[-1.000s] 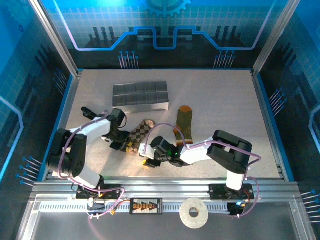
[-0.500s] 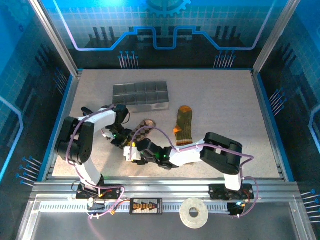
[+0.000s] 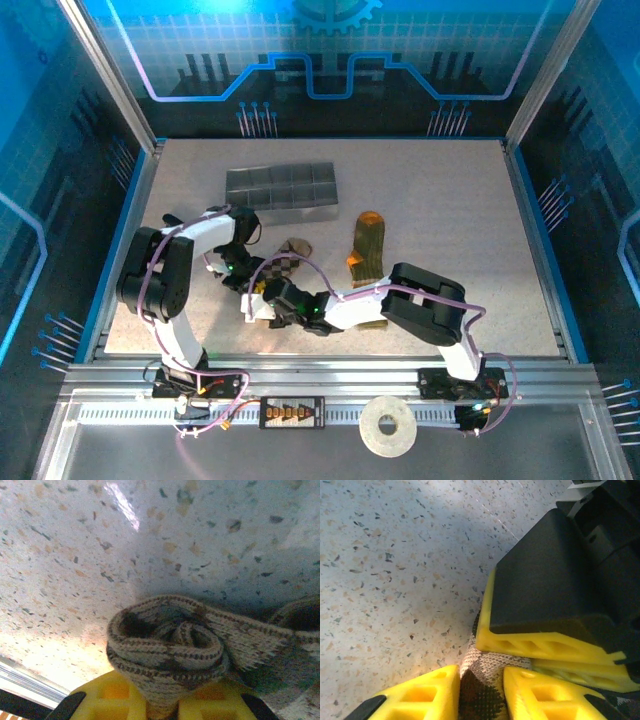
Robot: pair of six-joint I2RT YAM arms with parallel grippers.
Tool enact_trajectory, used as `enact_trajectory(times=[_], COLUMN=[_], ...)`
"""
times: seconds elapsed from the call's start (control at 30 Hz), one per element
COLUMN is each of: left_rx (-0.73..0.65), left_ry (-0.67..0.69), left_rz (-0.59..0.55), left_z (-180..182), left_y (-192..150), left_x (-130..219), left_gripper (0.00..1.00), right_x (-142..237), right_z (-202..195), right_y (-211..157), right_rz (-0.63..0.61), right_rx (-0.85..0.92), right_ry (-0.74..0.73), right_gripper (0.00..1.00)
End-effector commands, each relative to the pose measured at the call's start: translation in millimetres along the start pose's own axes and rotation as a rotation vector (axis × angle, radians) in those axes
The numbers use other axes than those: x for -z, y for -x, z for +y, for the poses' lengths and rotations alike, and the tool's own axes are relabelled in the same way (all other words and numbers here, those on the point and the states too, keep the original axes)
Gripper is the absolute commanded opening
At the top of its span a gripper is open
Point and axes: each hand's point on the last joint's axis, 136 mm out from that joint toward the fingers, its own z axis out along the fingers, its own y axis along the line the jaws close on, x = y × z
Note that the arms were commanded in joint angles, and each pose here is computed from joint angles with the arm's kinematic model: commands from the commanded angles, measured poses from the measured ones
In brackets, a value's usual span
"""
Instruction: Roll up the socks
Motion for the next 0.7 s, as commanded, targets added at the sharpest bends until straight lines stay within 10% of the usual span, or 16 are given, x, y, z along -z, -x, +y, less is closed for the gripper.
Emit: enact_trajectory(times=[0.0,0.3,0.67], left_rx=[-0.004,-0.007,-0.007], left_ry=[0.152,0.178,0.185], left_rz=[-0.038,-0.052,-0.05], left_z=[27.8,25.7,21.3], left_y=[11.0,14.9,15.4], left_x=[-27.2,-26.4,-24.9], left_gripper=[0.13,0.13,0.12], right_x=[-16.3,6.8,-13.9], right_z=[-1.6,-8.9,-2.1], right_y=[-40.0,-18.3,-33.2], right_rz=[0.136,0.025,0.135], right_rx=[0.019,0.038,0.047], right_ry=[-0.044,-0.044,-0.027], right_gripper=[0.35,0.51,0.45])
